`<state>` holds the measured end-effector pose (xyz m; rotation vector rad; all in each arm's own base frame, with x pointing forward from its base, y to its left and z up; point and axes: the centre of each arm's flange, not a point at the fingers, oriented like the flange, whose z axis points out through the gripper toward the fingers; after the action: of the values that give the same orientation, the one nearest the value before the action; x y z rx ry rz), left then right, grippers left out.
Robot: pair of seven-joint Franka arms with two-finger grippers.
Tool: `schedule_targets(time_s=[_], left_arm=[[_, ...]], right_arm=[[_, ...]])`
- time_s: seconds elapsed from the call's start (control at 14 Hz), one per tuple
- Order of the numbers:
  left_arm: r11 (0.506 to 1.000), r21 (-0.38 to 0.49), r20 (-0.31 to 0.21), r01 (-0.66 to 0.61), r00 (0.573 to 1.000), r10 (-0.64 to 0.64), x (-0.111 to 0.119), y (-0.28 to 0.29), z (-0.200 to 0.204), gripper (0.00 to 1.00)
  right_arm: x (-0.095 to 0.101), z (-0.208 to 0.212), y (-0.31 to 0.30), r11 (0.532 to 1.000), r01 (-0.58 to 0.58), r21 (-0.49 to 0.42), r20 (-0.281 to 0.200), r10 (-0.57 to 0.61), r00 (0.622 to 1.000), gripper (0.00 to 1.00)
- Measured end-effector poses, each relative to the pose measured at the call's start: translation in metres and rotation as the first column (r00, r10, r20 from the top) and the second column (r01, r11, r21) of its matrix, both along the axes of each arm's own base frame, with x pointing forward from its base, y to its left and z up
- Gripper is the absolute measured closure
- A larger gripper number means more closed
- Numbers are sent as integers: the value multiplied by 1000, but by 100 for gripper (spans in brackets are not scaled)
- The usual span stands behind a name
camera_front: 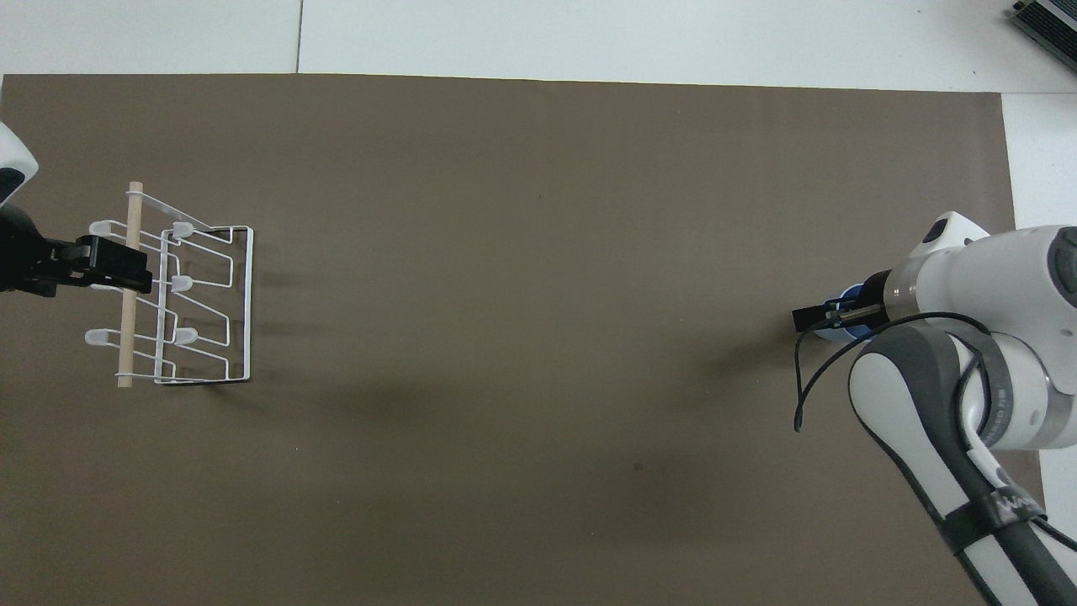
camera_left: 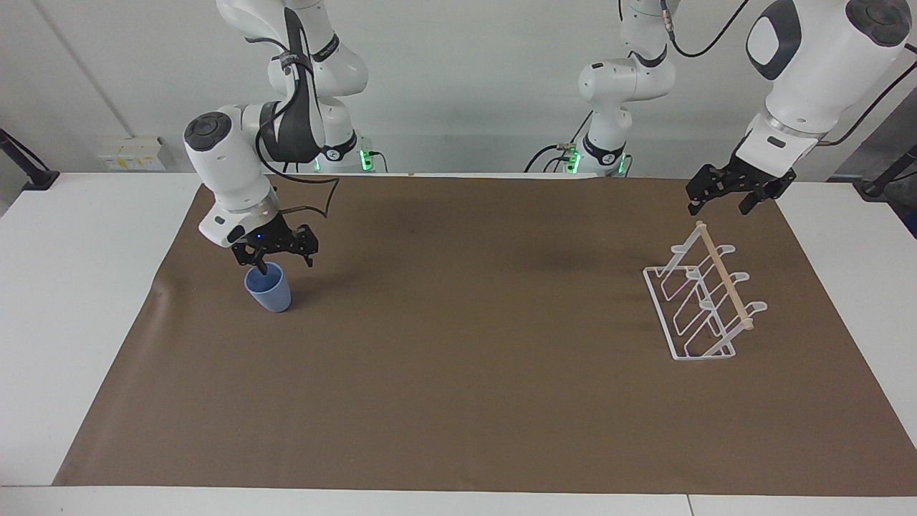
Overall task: Hang cup on cup holder
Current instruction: 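Lift the blue cup with the right gripper and tilt it sideways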
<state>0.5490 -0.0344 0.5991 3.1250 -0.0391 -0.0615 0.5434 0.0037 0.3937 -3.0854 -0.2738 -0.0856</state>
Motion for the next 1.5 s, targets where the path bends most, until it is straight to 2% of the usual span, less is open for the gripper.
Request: schedule_targets(time_s=[0.21, 0.71, 0.93, 1.0, 1.07, 1.21, 1.28, 1.35, 1.42, 1.5], left_arm=[[1000, 0, 0, 0, 1000, 0, 0, 0, 0, 0], [1000, 0, 0, 0, 1000, 0, 0, 0, 0, 0], [1000, 0, 0, 0, 1000, 0, 0, 0, 0, 0], [1000, 0, 0, 0, 1000, 0, 0, 0, 0, 0], [1000, 0, 0, 0, 1000, 0, 0, 0, 0, 0], [1000, 0, 0, 0, 1000, 0, 0, 0, 0, 0], [1000, 0, 0, 0, 1000, 0, 0, 0, 0, 0], [1000, 0, 0, 0, 1000, 0, 0, 0, 0, 0], [1000, 0, 0, 0, 1000, 0, 0, 0, 0, 0], [1000, 0, 0, 0, 1000, 0, 0, 0, 0, 0]], right_arm=[[2, -19, 2, 1000, -2, -3, 13, 2, 1000, 0], [-5, -36, -2, 1000, 8, -5, 14, -8, 1000, 0], [-6, -37, -3, 1000, 7, -5, 12, -7, 1000, 5], [-6, -37, -3, 1000, 2, -6, 12, -2, 1000, 13], [-6, -37, -3, 1000, -4, -6, 12, 4, 1000, 27], [-6, -37, -3, 1000, -8, -6, 13, 8, 1000, 49], [-6, -37, -3, 1000, -8, -6, 13, 8, 1000, 49], [-6, -37, -3, 1000, -8, -6, 13, 8, 1000, 57], [-6, -37, -3, 1000, -8, -6, 13, 8, 1000, 70], [-6, -37, -3, 1000, -8, -6, 13, 8, 1000, 74]])
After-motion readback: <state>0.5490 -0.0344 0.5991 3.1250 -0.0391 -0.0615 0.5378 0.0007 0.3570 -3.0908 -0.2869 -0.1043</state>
